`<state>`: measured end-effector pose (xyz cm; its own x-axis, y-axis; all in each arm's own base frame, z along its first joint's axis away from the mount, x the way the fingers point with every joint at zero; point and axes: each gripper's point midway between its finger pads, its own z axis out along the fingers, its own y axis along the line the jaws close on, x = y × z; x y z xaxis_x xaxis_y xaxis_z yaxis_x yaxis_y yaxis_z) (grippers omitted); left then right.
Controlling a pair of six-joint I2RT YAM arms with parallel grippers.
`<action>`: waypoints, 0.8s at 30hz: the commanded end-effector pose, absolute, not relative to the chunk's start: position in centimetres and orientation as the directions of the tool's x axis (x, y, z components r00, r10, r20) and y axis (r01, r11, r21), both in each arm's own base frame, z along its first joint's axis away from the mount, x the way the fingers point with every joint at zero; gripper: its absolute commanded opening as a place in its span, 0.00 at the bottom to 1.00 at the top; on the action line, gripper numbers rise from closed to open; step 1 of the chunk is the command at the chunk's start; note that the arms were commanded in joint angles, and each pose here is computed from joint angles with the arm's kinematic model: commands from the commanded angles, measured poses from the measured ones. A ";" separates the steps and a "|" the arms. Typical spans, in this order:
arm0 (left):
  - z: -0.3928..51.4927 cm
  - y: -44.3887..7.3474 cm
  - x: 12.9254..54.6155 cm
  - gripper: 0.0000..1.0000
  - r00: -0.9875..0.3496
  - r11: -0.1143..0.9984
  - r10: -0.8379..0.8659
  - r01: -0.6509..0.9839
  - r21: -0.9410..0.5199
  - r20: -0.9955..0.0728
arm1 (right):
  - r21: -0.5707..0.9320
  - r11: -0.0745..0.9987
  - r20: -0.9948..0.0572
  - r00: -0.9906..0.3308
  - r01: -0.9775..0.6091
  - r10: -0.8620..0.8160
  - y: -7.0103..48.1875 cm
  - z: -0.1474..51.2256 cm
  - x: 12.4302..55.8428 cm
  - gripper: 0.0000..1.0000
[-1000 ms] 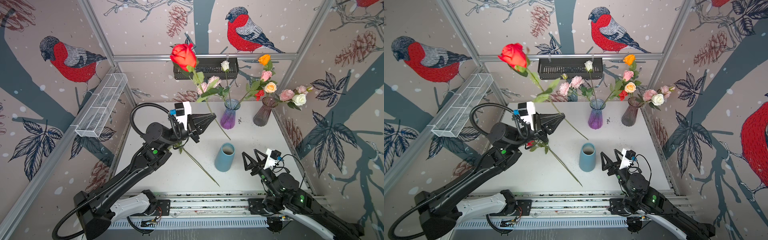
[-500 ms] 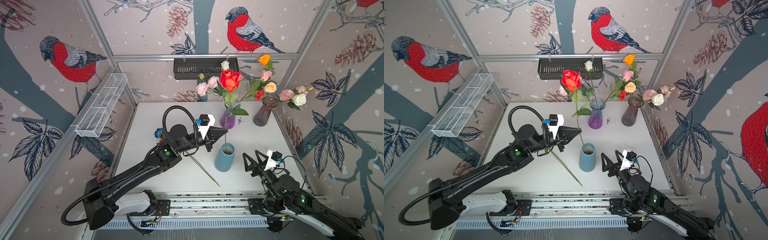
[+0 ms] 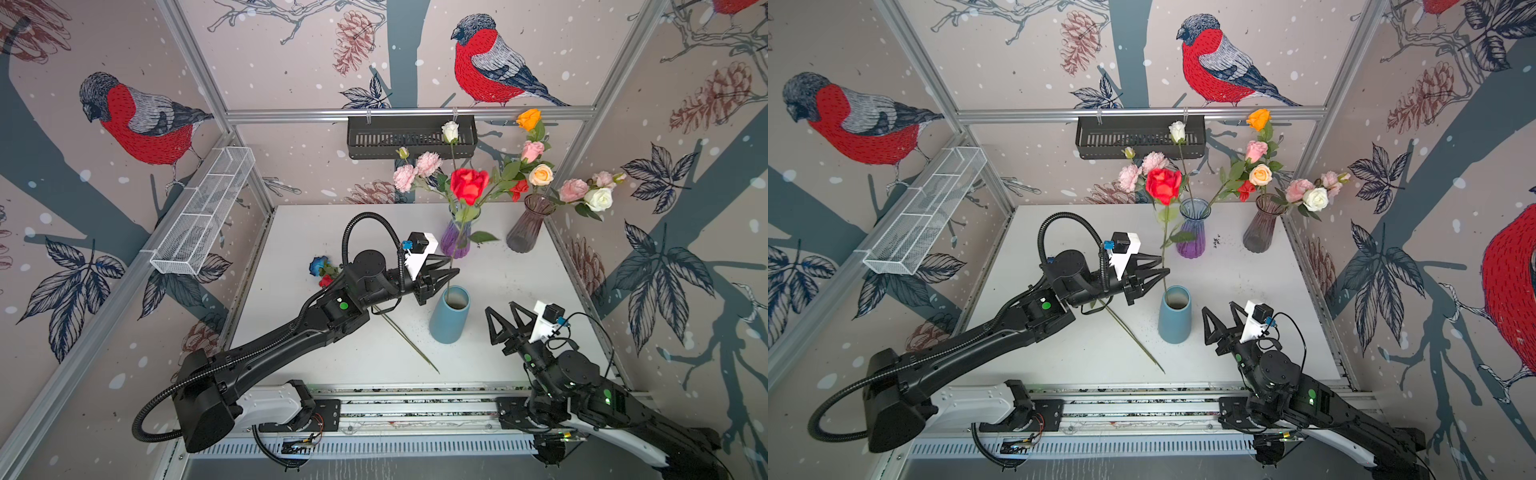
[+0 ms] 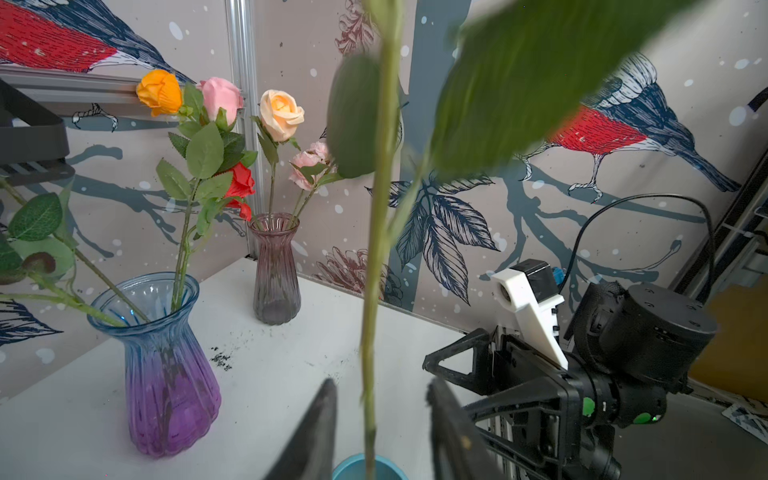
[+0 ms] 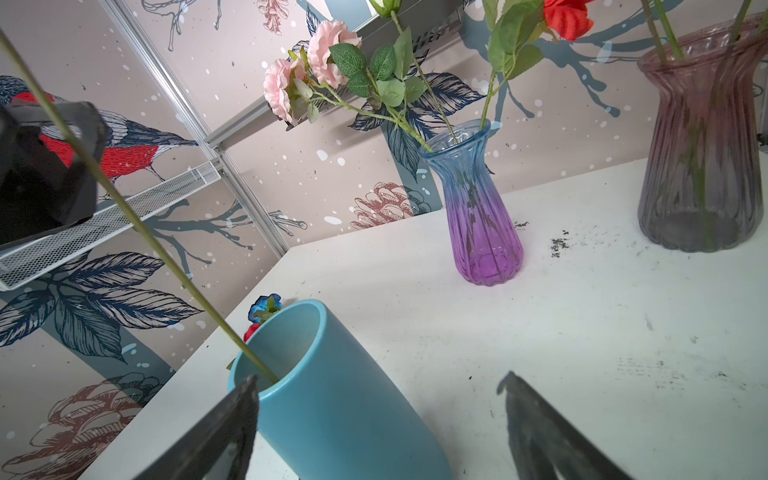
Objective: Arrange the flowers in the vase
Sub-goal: 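Lower the red rose stem into the teal vase and open the left gripper, then move the left gripper back to the loose roses and grasp the blue rose stem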
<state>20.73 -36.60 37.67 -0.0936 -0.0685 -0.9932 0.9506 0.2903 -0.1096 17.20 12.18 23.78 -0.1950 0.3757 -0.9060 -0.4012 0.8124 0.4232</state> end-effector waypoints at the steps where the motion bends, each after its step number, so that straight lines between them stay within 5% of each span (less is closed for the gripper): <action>1: 38.4 -36.0 20.9 0.54 -0.071 0.322 -0.079 0.942 -0.093 -0.994 | 0.420 0.820 -0.907 -0.190 -0.388 0.375 11.8 24.0 17.2 0.92; 9: 37.1 -33.1 21.2 0.56 -0.088 0.423 -0.094 0.898 -0.119 -0.992 | 0.423 0.822 -0.906 -0.198 -0.382 0.374 11.7 23.9 17.0 0.92; 14: 33.2 -29.2 24.1 0.58 -0.219 0.608 -0.122 0.754 -0.247 -0.968 | 0.423 0.822 -0.906 -0.202 -0.381 0.372 11.7 23.9 16.9 0.92; 19: 24.4 -22.9 28.5 0.57 -0.504 0.748 -0.255 0.438 -0.498 -0.825 | 0.426 0.820 -0.904 -0.207 -0.381 0.374 11.7 23.9 16.8 0.92; 24: 17.4 -19.6 29.5 0.58 -0.648 0.704 -0.401 0.235 -0.671 -0.648 | 0.428 0.822 -0.903 -0.208 -0.375 0.375 11.5 23.9 16.8 0.92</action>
